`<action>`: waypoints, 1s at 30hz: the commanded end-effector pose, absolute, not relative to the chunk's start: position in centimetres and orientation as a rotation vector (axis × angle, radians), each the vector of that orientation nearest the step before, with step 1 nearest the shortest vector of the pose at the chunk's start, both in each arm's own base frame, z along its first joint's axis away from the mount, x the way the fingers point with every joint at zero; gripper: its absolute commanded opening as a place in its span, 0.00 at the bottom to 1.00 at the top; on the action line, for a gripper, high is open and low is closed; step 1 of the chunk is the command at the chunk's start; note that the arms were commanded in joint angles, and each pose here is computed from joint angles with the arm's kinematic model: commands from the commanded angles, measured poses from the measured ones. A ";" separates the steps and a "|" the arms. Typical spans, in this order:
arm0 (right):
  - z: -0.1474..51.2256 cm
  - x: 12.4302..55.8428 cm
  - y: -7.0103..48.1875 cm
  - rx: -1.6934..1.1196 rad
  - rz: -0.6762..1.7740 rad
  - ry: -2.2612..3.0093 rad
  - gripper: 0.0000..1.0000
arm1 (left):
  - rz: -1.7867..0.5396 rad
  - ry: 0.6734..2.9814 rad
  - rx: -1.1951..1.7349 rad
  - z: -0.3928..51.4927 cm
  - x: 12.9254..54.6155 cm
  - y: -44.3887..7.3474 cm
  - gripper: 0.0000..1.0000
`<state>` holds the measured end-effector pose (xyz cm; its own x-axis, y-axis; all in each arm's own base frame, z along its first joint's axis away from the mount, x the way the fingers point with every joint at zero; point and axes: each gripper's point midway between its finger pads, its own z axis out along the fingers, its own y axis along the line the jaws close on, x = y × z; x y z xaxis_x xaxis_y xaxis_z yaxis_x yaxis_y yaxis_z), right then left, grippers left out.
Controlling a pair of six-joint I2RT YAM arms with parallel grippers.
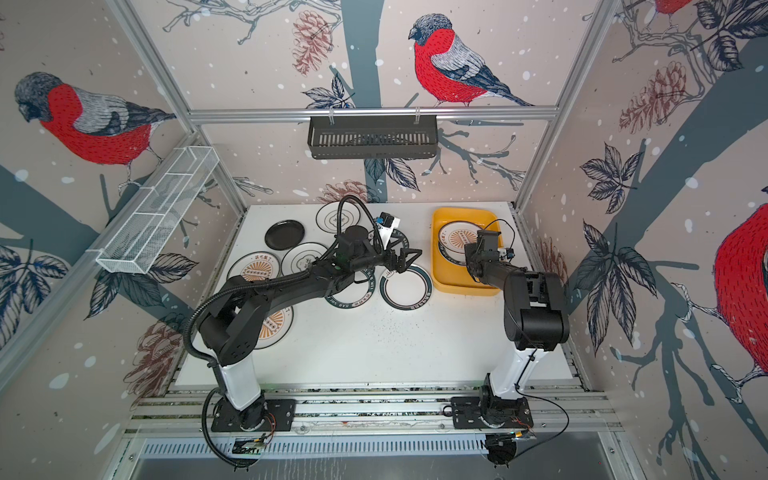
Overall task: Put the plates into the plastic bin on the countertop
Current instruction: 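Lower the sunburst plate with the right gripper onto the plate in the bin, then press the plate flat and open the right gripper to release it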
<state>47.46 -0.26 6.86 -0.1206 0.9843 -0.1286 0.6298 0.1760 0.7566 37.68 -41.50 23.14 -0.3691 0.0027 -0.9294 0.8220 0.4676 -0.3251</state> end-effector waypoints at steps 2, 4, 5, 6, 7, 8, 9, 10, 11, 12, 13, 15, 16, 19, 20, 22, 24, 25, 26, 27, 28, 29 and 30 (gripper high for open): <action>6.8 47.0 -0.6 1.529 0.697 1.821 0.01 | -1.064 1.706 0.717 24.0 37.3 -41.6 0.96; 6.8 46.9 -0.6 1.528 0.697 1.819 0.01 | -1.070 1.706 0.717 24.0 37.3 -41.7 0.96; 6.7 46.9 -0.5 1.528 0.697 1.821 0.01 | -1.073 1.706 0.717 24.0 37.3 -41.7 0.96; 6.7 46.9 -0.5 1.529 0.698 1.824 0.01 | -1.074 1.706 0.716 24.0 37.3 -41.7 0.96; 6.7 46.9 -0.5 1.528 0.698 1.824 0.01 | -1.074 1.708 0.718 23.9 37.2 -41.6 0.96; 6.6 46.9 -0.5 1.531 0.697 1.825 0.01 | -1.076 1.709 0.717 24.0 37.2 -41.6 0.96; 6.6 46.9 -0.5 1.532 0.695 1.827 0.01 | -1.074 1.708 0.717 24.0 37.1 -41.6 0.97; 6.5 46.8 -0.5 1.535 0.693 1.827 0.01 | -1.071 1.708 0.715 24.0 37.2 -41.5 0.96; 6.5 46.8 -0.5 1.537 0.691 1.825 0.01 | -1.072 1.709 0.715 23.9 37.1 -41.5 0.96; 6.6 46.8 -0.4 1.533 0.690 1.828 0.01 | -1.070 1.710 0.714 23.9 37.0 -41.4 0.96; 6.5 46.7 -0.3 1.535 0.690 1.831 0.02 | -1.069 1.711 0.713 23.9 37.0 -41.4 0.97; 6.4 46.7 -0.3 1.538 0.687 1.834 0.01 | -1.070 1.709 0.713 23.9 37.0 -41.4 0.96; 6.4 46.6 -0.3 1.540 0.687 1.834 0.01 | -1.071 1.710 0.713 23.9 37.0 -41.4 0.96; 6.2 46.3 -0.1 1.548 0.683 1.841 0.02 | -1.072 1.711 0.712 23.9 36.9 -41.3 0.97; 6.2 46.3 -0.1 1.548 0.681 1.842 0.02 | -1.071 1.707 0.711 24.0 36.9 -41.3 0.97; 6.0 46.1 -0.1 1.558 0.671 1.846 0.02 | -1.071 1.710 0.708 24.0 36.9 -41.2 0.96; 5.9 45.8 -0.2 1.570 0.664 1.839 0.02 | -1.071 1.709 0.710 24.0 36.8 -41.2 0.96; 5.9 45.8 -0.2 1.571 0.664 1.834 0.02 | -1.072 1.708 0.711 24.0 36.7 -41.2 0.97; 5.9 45.7 -0.3 1.579 0.662 1.833 0.02 | -1.071 1.709 0.709 24.0 36.7 -41.1 0.97; 6.0 45.6 -0.3 1.578 0.658 1.831 0.02 | -1.070 1.710 0.707 23.9 36.7 -41.0 0.97; 6.0 45.5 -0.5 1.581 0.652 1.826 0.02 | -1.069 1.710 0.705 23.9 36.7 -41.0 0.96; 6.0 45.3 -0.6 1.585 0.644 1.825 0.02 | -1.068 1.709 0.704 24.0 36.7 -40.9 0.97; 6.1 45.2 -0.6 1.583 0.639 1.820 0.02 | -1.068 1.712 0.703 23.9 36.7 -40.9 0.96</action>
<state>45.93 0.02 6.35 -0.1015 0.9870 -0.1248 0.6548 0.1607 0.7385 36.85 -40.92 22.96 -0.3940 -0.0003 -0.9191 0.8141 0.4641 -0.3491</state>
